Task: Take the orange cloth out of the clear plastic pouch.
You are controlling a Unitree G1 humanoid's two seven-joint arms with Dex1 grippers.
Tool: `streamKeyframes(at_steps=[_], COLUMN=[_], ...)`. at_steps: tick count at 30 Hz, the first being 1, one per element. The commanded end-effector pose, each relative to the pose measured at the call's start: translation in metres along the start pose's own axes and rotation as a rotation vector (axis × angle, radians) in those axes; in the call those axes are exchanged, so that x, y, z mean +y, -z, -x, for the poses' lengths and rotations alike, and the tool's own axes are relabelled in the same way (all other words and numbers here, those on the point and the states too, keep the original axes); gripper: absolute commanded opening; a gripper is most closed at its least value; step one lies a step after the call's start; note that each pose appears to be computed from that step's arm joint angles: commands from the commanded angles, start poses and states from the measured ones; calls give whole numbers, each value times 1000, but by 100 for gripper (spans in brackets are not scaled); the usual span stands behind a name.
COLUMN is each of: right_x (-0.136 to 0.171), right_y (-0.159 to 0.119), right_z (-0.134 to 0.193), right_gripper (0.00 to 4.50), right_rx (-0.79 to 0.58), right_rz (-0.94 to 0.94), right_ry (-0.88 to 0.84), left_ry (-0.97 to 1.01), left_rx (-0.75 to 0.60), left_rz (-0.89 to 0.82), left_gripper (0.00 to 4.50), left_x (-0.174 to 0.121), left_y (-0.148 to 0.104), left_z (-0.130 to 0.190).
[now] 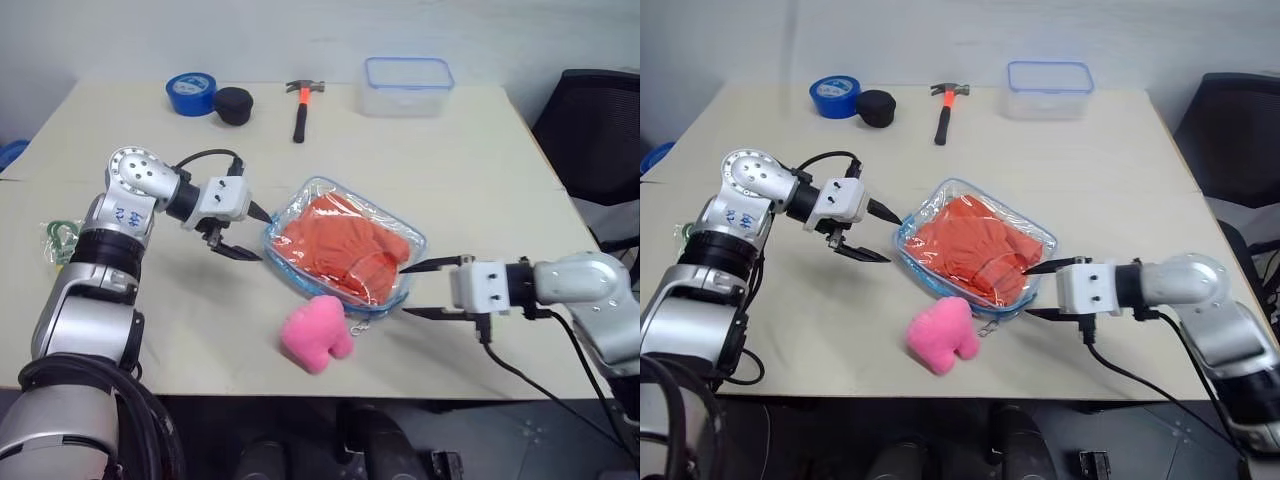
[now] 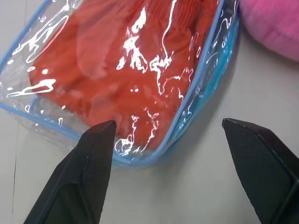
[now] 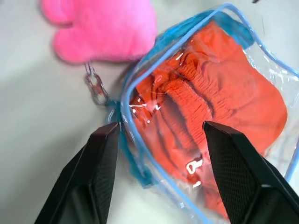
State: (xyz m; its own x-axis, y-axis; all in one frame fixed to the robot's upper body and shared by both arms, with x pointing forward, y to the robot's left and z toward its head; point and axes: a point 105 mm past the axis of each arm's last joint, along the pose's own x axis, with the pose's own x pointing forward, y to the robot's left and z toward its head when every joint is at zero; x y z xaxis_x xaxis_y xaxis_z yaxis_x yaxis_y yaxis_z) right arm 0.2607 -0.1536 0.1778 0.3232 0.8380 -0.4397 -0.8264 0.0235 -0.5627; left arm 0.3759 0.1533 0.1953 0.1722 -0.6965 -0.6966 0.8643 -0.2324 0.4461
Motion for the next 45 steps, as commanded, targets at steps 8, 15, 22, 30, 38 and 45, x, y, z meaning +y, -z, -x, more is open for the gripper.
streamKeyframes(at_steps=[8,15,22,30,38,45], right_x=[24,40,47,42,21,9], right_y=[-37,-40,-29,-18,-5,2], right_z=[-3,-16,-29,-34,-8,-2], right_gripper=[298,298,298,298,298,298], right_rx=[-97,-102,-65,-34,25,40], right_rz=[-192,-227,-241,-198,-156,-131], right_ry=[90,86,91,90,131,150], left_ry=[-31,-63,-157,-407,-530,-529], left_rx=[73,-24,-73,17,23,14], left_rz=[-56,73,286,515,574,537], left_gripper=[322,110,3,3,23,218], left_x=[9,2,-41,-55,-55,-58], left_y=[8,11,-7,-16,-10,-8], left_z=[-36,-34,-47,-52,-30,-17])
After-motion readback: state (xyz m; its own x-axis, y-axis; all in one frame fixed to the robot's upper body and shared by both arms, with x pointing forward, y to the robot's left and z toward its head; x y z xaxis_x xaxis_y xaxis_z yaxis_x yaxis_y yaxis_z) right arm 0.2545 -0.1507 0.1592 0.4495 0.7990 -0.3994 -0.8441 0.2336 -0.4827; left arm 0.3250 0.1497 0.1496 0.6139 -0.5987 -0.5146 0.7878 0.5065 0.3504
